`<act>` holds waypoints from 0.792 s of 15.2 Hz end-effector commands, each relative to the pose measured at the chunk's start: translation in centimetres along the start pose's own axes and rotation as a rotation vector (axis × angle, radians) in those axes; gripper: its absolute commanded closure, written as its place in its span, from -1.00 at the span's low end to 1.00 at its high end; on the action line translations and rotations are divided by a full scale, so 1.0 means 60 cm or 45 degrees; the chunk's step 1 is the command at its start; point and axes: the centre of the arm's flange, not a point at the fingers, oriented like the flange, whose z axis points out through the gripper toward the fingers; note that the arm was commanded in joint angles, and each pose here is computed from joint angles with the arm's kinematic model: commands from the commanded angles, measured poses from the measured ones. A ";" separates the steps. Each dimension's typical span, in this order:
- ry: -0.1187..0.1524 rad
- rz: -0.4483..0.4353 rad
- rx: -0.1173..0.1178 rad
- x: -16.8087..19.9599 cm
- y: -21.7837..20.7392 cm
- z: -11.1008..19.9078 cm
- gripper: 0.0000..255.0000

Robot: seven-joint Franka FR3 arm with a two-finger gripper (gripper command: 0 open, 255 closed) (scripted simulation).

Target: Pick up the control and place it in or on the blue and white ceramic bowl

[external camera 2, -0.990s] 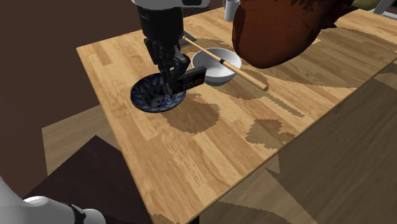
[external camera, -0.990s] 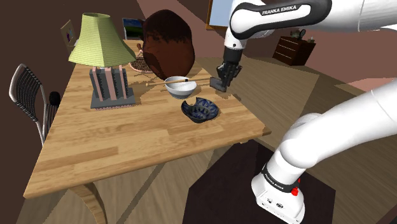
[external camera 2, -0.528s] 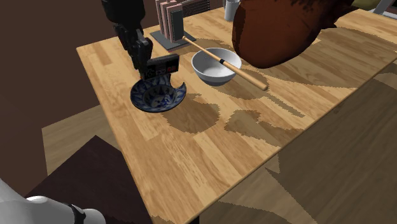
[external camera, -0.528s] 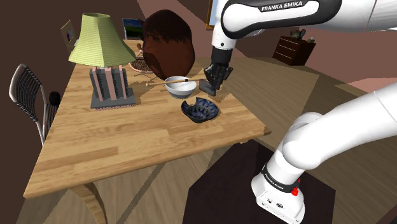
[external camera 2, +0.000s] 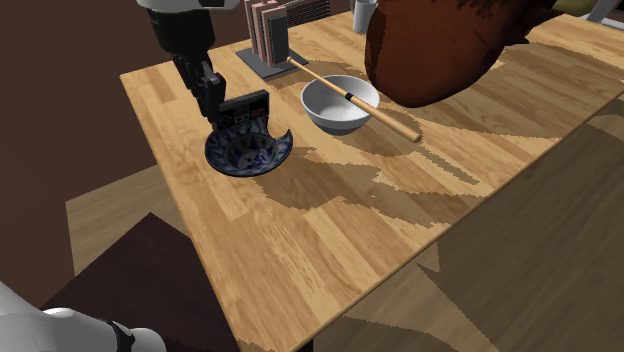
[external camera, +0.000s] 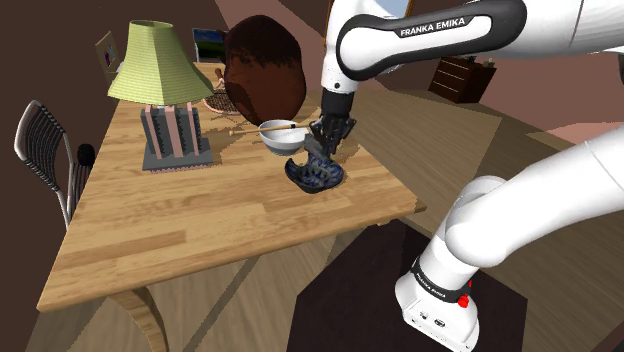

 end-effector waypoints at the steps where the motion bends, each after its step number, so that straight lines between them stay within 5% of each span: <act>1: 0.001 0.000 0.000 0.000 -0.002 0.018 1.00; 12: 0.001 0.000 0.000 0.003 -0.004 0.097 1.00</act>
